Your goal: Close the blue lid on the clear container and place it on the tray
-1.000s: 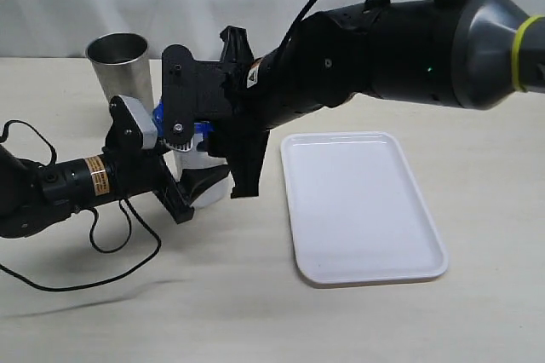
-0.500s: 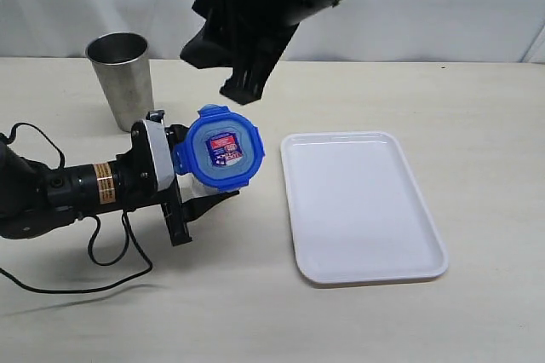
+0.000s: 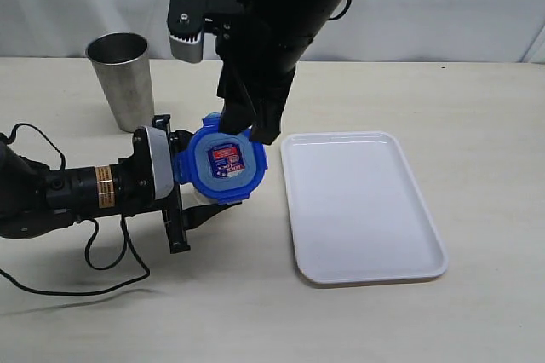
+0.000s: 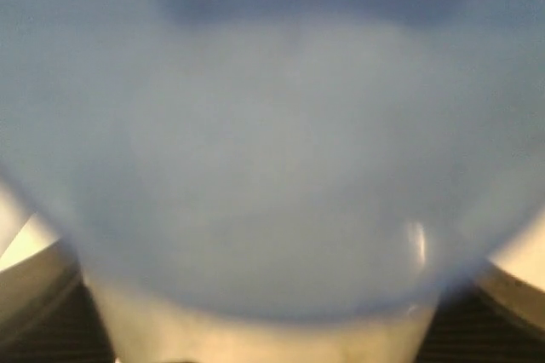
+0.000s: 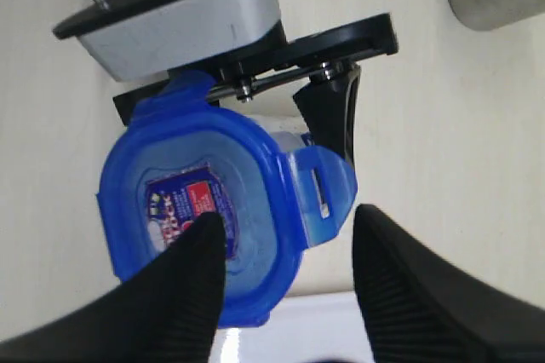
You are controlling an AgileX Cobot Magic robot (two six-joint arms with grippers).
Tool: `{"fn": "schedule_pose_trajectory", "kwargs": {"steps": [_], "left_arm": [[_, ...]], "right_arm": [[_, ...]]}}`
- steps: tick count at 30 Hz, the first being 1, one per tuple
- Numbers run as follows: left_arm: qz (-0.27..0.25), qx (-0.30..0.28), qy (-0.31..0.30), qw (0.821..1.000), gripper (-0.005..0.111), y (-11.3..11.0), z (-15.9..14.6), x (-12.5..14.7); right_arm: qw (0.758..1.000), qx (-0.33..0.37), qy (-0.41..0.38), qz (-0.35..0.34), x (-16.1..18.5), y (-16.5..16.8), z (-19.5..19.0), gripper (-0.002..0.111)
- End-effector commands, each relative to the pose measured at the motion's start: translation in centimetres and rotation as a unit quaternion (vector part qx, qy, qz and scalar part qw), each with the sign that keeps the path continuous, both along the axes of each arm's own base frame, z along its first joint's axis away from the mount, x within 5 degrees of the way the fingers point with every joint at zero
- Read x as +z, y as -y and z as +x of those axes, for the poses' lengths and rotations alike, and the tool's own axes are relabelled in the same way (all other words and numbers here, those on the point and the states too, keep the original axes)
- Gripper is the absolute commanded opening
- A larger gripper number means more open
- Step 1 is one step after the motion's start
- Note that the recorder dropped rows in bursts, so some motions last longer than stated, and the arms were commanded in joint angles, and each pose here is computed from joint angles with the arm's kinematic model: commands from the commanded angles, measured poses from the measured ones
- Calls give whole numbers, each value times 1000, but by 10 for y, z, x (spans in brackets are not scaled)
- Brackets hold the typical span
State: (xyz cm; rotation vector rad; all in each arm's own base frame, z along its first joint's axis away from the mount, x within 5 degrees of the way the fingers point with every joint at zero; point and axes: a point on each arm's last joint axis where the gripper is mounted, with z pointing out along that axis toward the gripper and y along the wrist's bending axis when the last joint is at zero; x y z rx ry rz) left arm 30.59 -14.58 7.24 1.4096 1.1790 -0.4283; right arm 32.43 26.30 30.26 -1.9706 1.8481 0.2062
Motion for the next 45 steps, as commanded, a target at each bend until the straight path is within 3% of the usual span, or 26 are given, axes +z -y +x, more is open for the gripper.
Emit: {"fn": "schedule_pose_trajectory", "kwargs": {"steps": [1, 7, 17, 23, 28, 45], "left_arm": [[-14, -2, 3, 1000, 0, 1, -1, 2], [-15, -1, 3, 1000, 0, 1, -1, 3], [-16, -1, 3, 1000, 0, 1, -1, 3], [-21, -1, 1, 1000, 0, 1, -1, 3], [-29, 4, -18, 999, 0, 1, -1, 3], [-43, 21, -45, 998, 0, 1, 1, 4]], "right_arm": [[1000, 13, 15, -8, -12, -4, 9, 45], [1000, 22, 6, -18, -25, -7, 13, 45], [994, 46, -79, -66, -57, -8, 10, 42], [993, 36, -87, -74, -65, -8, 12, 40], [991, 27, -89, -95, -75, -7, 16, 30], [987, 31, -103, -116, -97, -8, 20, 24]]}}
